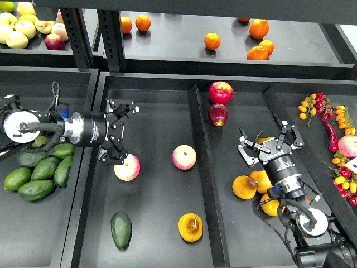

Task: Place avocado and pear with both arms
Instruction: 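Lower the open left gripper down onto the avocado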

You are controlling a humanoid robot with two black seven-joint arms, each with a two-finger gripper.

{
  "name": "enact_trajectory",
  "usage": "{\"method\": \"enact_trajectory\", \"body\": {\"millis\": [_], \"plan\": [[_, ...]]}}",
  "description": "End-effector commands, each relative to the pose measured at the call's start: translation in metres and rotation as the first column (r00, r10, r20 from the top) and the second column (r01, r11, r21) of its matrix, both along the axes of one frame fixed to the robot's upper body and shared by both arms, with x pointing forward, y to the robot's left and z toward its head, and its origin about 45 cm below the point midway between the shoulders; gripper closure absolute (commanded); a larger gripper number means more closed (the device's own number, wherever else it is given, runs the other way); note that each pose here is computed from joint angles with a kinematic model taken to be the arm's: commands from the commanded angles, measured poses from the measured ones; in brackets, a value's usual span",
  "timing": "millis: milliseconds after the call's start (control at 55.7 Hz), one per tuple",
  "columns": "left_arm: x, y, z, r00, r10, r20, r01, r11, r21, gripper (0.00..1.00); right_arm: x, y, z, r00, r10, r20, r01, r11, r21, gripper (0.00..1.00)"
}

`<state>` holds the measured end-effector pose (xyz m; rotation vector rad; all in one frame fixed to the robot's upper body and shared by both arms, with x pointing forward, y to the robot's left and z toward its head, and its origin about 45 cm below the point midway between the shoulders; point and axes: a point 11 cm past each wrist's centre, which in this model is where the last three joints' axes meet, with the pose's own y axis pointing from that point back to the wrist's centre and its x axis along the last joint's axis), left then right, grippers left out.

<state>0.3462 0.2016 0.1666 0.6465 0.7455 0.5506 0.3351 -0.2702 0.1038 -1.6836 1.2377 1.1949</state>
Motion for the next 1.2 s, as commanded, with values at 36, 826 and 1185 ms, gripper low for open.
{"method": "enact_trajectory", "body": {"millis": [36, 826, 1185], "plan": [[-0.026, 0.0, -0.025, 0.98, -0.197, -0.016, 0.197, 0.977, 0.085, 0.02, 0.0, -0.002, 0.0, 1.0, -0.007, -0.001, 0.007, 1.0, 0.001, 0.0], [-0.054, 0.016, -0.089, 0.916, -0.379, -0.133, 0.402, 0.857, 0.322, 0.05, -0.002, -0.011, -0.007, 0.999, -0.035, -0.023, 0.035, 0.999, 0.002, 0.0], [-0.049, 0.022, -0.1, 0.91, -0.389, -0.141, 0.413, 0.827, 0.381, 0.05, -0.003, -0.014, -0.007, 0.999, -0.047, -0.021, 0.047, 0.999, 0.004, 0.0]]}}
